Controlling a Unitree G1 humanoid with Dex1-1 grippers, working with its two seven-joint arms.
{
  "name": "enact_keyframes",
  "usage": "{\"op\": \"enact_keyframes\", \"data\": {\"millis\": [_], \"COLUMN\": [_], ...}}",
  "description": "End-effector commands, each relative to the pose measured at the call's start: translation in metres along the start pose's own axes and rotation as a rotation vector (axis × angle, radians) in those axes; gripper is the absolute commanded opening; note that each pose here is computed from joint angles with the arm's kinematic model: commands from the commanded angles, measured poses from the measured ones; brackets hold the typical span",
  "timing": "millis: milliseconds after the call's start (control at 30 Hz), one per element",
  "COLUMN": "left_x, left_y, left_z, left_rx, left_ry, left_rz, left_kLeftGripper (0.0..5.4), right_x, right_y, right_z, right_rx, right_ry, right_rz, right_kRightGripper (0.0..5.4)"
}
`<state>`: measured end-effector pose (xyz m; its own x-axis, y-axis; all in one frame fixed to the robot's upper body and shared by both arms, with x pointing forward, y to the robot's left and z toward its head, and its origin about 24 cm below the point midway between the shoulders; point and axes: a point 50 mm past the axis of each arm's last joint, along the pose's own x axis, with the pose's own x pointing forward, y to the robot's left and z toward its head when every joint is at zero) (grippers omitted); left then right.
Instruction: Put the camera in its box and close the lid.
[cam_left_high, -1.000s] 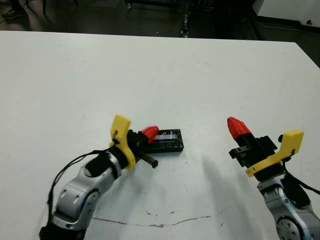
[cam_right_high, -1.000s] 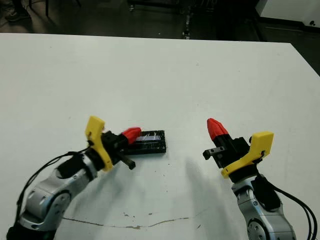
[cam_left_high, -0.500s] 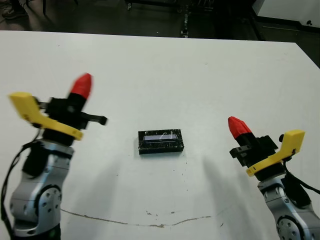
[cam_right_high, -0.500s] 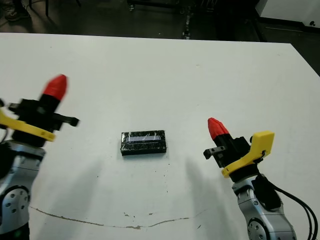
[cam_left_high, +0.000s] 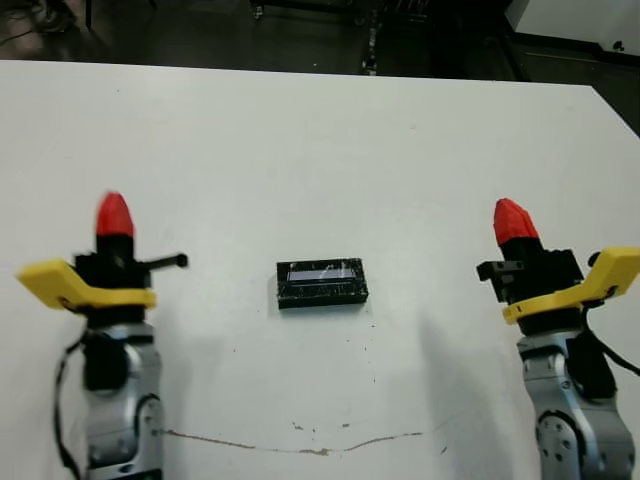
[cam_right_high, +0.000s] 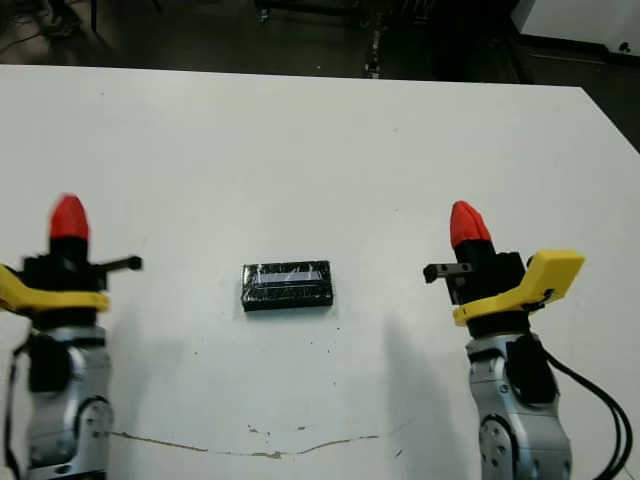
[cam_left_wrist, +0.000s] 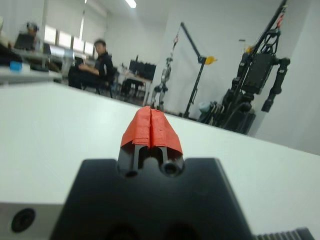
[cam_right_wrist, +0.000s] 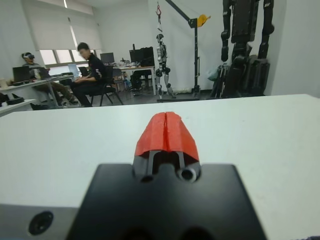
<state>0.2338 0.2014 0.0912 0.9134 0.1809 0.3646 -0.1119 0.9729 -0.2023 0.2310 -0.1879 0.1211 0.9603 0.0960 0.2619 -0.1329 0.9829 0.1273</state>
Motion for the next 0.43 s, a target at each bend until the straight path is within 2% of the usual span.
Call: {"op": "enact_keyframes", "data": {"millis": [33, 433], "left_x": [0.0004, 0.0033], "left_y": [0.0013, -0.0016], "left_z": [-0.0034, -0.0001], "left_rx": [0.020, 0.032], "left_ry": [-0.004, -0.003], "left_rz": [-0.027, -0.052], "left_kLeftGripper": [0.02, 0.02], "right_x": [0.0018, 0.0046], "right_y": [-0.0003, 0.0081], "right_z": [-0.0005, -0.0027], "right_rx": [-0.002, 0.017], "right_ry": [-0.005, 0.000], "right_rz": [-0.032, -0.056], "right_kRightGripper": [0.00, 0.00]}}
